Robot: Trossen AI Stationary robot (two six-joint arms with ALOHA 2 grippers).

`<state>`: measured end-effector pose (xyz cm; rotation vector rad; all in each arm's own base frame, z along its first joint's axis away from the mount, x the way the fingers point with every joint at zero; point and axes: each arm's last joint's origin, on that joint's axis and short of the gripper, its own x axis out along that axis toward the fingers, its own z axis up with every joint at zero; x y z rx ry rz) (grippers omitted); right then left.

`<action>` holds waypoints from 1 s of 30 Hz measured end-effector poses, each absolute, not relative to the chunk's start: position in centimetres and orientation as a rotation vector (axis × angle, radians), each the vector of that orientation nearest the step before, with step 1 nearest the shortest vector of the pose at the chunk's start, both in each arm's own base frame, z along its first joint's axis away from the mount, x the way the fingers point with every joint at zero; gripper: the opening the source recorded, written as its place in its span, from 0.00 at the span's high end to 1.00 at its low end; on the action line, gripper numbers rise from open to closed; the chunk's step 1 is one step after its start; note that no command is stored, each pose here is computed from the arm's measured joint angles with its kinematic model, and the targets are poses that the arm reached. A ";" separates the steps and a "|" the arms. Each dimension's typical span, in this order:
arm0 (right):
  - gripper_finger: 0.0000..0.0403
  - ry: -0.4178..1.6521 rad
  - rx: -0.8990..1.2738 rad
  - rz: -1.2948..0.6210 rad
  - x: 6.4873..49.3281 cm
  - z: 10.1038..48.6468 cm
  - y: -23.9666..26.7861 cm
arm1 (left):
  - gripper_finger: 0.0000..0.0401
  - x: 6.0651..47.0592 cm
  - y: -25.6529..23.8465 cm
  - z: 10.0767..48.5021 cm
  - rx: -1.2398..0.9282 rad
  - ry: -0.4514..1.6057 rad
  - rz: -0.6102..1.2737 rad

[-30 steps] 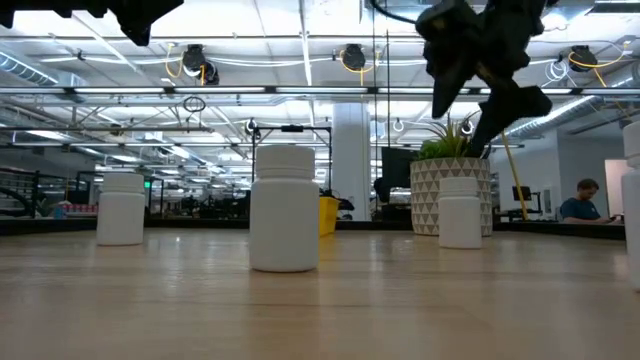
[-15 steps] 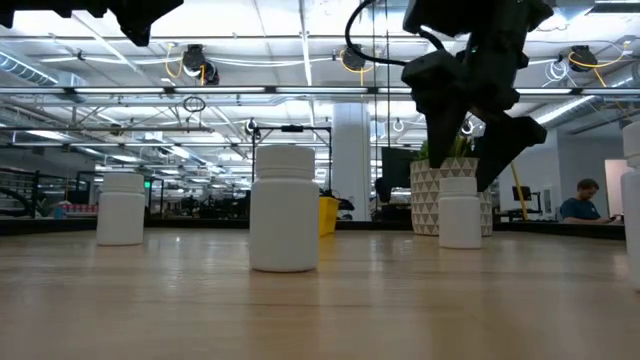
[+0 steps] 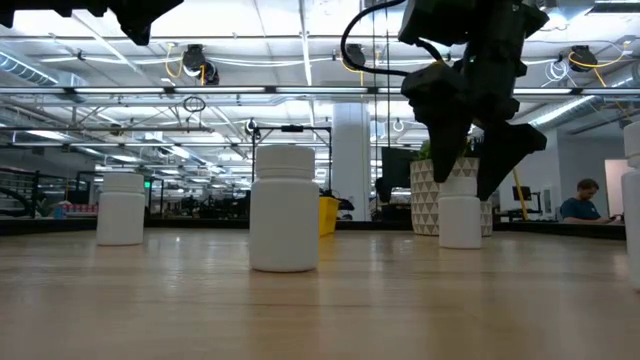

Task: Pick and place pill bottles into a basket
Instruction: Put the white pill bottle into the yellow basket

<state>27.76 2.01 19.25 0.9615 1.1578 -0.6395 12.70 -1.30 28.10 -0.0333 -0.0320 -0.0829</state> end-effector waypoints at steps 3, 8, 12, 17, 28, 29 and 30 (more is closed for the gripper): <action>0.33 1.159 0.961 -0.639 27.8 19.2 2.0 | 0.32 12.7 -1.3 28.1 -0.033 -0.031 -0.083; 0.50 1.159 0.959 -0.634 27.8 19.2 2.0 | 0.32 12.7 -1.3 28.1 -0.033 -0.032 -0.083; 0.60 1.160 0.958 -0.631 27.8 19.3 2.0 | 0.32 12.7 -1.3 28.1 -0.033 -0.032 -0.082; 0.63 1.168 0.968 -0.617 27.8 19.3 2.1 | 0.32 12.7 -1.3 28.1 -0.032 -0.031 -0.082; 0.63 1.087 0.987 -0.554 28.2 20.1 2.1 | 0.32 12.7 -1.3 28.1 -0.035 -0.032 -0.082; 0.63 1.062 0.992 -0.540 28.4 20.3 2.1 | 0.32 12.7 -1.3 28.1 -0.036 -0.032 -0.082; 0.63 1.039 0.994 -0.531 28.4 20.7 2.1 | 0.32 12.7 -1.3 28.1 -0.037 -0.031 -0.082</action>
